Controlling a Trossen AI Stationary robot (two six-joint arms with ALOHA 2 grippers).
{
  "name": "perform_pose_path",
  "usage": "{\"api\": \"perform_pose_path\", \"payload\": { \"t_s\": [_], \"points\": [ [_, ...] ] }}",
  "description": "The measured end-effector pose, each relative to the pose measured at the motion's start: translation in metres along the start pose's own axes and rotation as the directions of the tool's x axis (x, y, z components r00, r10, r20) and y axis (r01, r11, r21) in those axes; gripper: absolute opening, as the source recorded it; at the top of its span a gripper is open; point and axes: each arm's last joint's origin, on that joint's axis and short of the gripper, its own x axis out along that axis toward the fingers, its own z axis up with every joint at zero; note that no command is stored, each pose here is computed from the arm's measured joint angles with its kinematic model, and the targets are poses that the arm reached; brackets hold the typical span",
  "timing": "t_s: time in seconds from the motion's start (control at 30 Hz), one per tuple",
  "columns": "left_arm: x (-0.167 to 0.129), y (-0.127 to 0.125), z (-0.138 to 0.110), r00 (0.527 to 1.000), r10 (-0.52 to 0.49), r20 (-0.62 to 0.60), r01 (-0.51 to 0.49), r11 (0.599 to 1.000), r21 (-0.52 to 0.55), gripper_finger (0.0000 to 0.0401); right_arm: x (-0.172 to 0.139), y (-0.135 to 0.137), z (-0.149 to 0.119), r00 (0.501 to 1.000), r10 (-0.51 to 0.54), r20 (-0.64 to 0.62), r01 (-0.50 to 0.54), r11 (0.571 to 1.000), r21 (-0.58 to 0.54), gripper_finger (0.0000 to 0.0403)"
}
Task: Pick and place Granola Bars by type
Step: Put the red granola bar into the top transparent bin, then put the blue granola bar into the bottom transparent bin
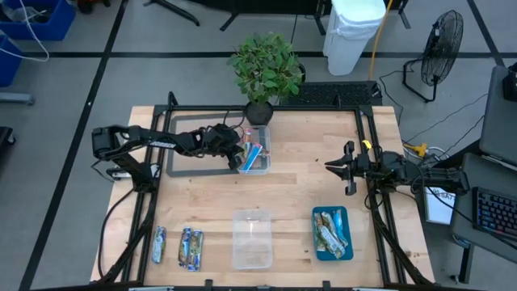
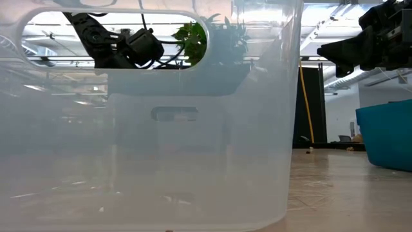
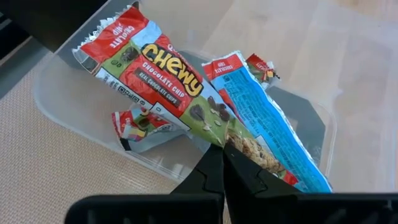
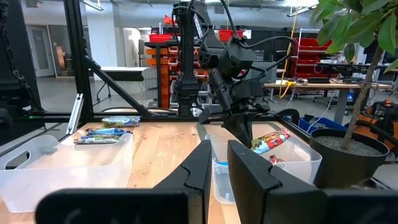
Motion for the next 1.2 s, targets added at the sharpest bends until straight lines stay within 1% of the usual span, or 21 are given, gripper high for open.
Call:
{"api": "perform_pose_path", "payload": {
  "t_s": [0.2,0.43,0.7,0.93,1.03,1.1,1.2],
  "points": [
    [0.000,0.000,0.000,1.000,0.000,0.000,0.000,1.000,-0.003,0.0011,0.000,0.000,0.000,1.000,0.000,0.000,0.000,1.000,0.000,0.0043],
    [0.000,0.000,0.000,1.000,0.000,0.002,0.000,1.000,-0.009,0.0005,0.000,0.000,0.000,1.000,0.000,0.000,0.000,1.000,0.000,0.0045],
    [0.000,0.000,0.000,1.000,0.000,0.004,0.000,1.000,-0.029,0.0040,0.000,0.000,0.000,1.000,0.001,0.000,-0.001,1.000,0.000,0.0045],
    [0.000,-0.001,0.002,1.000,-0.006,0.021,0.007,0.999,-0.037,0.0033,0.000,0.000,0.000,1.000,0.000,0.000,0.000,1.000,0.000,0.0044],
    [-0.004,-0.003,0.007,0.996,-0.069,0.061,0.072,0.996,-0.050,0.0030,0.000,0.000,0.000,1.000,0.000,0.000,0.000,1.000,0.000,0.0045],
    [-0.010,-0.006,0.014,0.983,-0.156,0.100,0.160,0.986,-0.036,0.0031,0.000,0.000,0.000,1.000,0.001,0.000,-0.001,1.000,0.000,0.0045],
    [-0.023,-0.011,0.021,0.950,-0.283,0.130,0.286,0.958,-0.007,0.0032,0.000,0.000,0.000,1.000,0.000,0.000,0.000,1.000,0.000,0.0043]
  ]
}}
